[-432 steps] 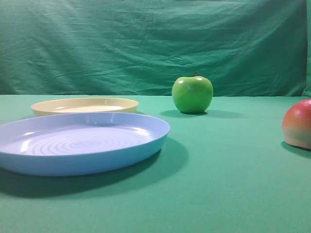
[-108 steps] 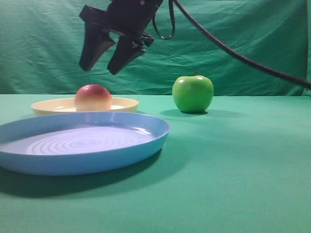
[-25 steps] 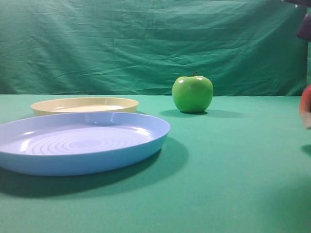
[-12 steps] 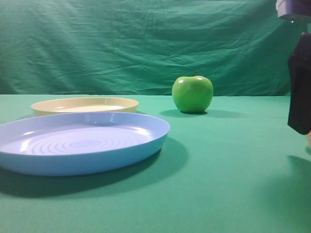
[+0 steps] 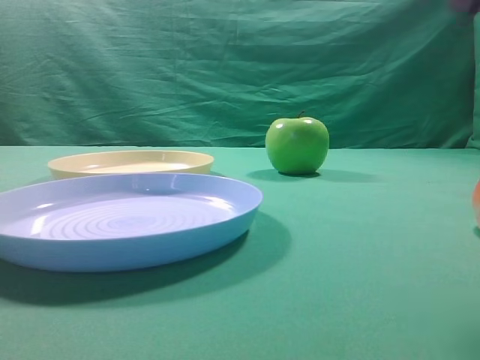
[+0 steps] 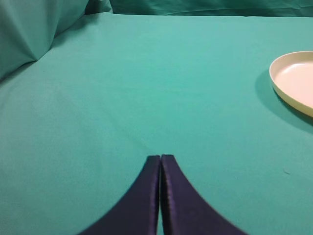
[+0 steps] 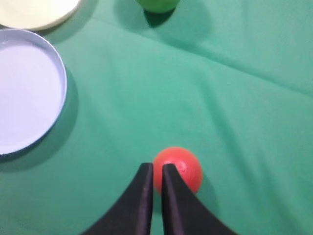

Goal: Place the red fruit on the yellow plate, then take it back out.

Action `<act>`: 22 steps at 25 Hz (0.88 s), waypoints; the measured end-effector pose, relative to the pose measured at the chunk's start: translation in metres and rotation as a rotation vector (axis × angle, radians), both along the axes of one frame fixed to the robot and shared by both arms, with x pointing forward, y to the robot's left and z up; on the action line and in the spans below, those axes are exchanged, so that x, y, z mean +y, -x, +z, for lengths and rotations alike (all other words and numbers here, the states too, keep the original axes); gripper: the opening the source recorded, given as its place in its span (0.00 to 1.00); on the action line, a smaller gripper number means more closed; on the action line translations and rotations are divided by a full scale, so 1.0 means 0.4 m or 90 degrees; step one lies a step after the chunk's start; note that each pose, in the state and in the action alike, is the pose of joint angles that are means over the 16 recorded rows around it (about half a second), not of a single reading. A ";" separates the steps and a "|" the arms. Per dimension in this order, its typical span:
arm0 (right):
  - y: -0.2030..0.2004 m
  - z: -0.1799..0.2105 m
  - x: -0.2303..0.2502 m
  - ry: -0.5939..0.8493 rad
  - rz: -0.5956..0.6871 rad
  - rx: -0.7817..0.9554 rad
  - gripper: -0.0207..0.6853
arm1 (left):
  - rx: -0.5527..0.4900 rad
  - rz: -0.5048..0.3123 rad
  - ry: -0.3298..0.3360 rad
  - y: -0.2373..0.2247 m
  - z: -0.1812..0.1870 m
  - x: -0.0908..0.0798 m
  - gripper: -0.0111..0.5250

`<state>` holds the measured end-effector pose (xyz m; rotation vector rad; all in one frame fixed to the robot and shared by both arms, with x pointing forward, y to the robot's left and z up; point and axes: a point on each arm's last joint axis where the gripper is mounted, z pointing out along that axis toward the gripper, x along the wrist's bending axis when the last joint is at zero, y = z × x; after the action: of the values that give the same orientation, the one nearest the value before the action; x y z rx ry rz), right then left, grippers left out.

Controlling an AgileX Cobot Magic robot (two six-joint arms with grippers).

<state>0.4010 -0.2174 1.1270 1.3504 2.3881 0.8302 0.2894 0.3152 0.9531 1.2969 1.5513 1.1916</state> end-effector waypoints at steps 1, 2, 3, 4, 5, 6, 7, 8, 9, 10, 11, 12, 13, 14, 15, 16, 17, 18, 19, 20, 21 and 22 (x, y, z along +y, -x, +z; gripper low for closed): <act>0.021 0.016 -0.008 -0.009 0.001 -0.016 0.11 | 0.000 0.000 0.000 0.000 0.000 0.000 0.02; 0.042 0.031 -0.016 -0.019 0.002 -0.033 0.08 | 0.000 0.000 0.000 0.000 0.000 0.000 0.02; 0.063 0.045 -0.024 -0.028 0.003 -0.050 0.06 | 0.000 0.000 0.000 0.000 0.000 0.000 0.02; 0.084 0.057 -0.032 -0.038 0.003 -0.067 0.05 | 0.000 0.000 0.000 0.000 0.000 0.000 0.02; 0.104 0.068 -0.040 -0.046 0.004 -0.083 0.04 | 0.000 0.000 0.000 0.000 0.000 0.000 0.02; 0.123 0.078 -0.048 -0.055 0.005 -0.100 0.03 | 0.000 0.000 0.000 0.000 0.000 0.000 0.02; 0.142 0.087 -0.055 -0.062 0.005 -0.116 0.03 | 0.000 0.000 0.000 0.000 0.000 0.000 0.02; 0.159 0.095 -0.062 -0.069 0.005 -0.131 0.03 | 0.000 0.000 0.000 0.000 0.000 0.000 0.02; 0.174 0.101 -0.069 -0.075 0.005 -0.145 0.03 | 0.000 0.000 0.000 0.000 0.000 0.000 0.02; 0.189 0.106 -0.076 -0.080 0.004 -0.157 0.03 | 0.000 0.000 0.000 0.000 0.000 0.000 0.02; 0.202 0.110 -0.082 -0.084 0.001 -0.169 0.03 | 0.000 0.000 0.000 0.000 0.000 0.000 0.02; 0.214 0.112 -0.088 -0.088 -0.003 -0.180 0.03 | 0.000 0.000 0.000 0.000 0.000 0.000 0.02; 0.224 0.112 -0.094 -0.091 -0.008 -0.190 0.03 | 0.000 0.000 0.000 0.000 0.000 0.000 0.02; 0.233 0.111 -0.100 -0.093 -0.014 -0.201 0.03 | 0.000 0.000 0.000 0.000 0.000 0.000 0.02; 0.241 0.109 -0.106 -0.095 -0.021 -0.211 0.03 | 0.000 0.000 0.000 0.000 0.000 0.000 0.02; 0.247 0.105 -0.112 -0.098 -0.030 -0.222 0.03 | 0.000 0.000 0.000 0.000 0.000 0.000 0.02; 0.252 0.100 -0.117 -0.100 -0.040 -0.233 0.03 | 0.000 0.000 0.000 0.000 0.000 0.000 0.02; 0.256 0.093 -0.123 -0.102 -0.050 -0.245 0.03 | 0.000 0.000 0.000 0.000 0.000 0.000 0.02; 0.259 0.085 -0.128 -0.105 -0.062 -0.257 0.03 | 0.000 0.000 0.000 0.000 0.000 0.000 0.02; 0.261 0.075 -0.132 -0.107 -0.074 -0.269 0.03 | 0.000 0.000 0.000 0.000 0.000 0.000 0.02; 0.262 0.064 -0.137 -0.110 -0.087 -0.281 0.03 | 0.000 0.000 0.000 0.000 0.000 0.000 0.02; 0.264 0.050 -0.141 -0.112 -0.100 -0.293 0.03 | 0.000 0.000 0.000 0.000 0.000 0.000 0.02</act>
<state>0.2955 -0.2740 1.1471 1.2253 1.8704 1.1790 0.2894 0.3152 0.9531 1.2969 1.5513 1.1916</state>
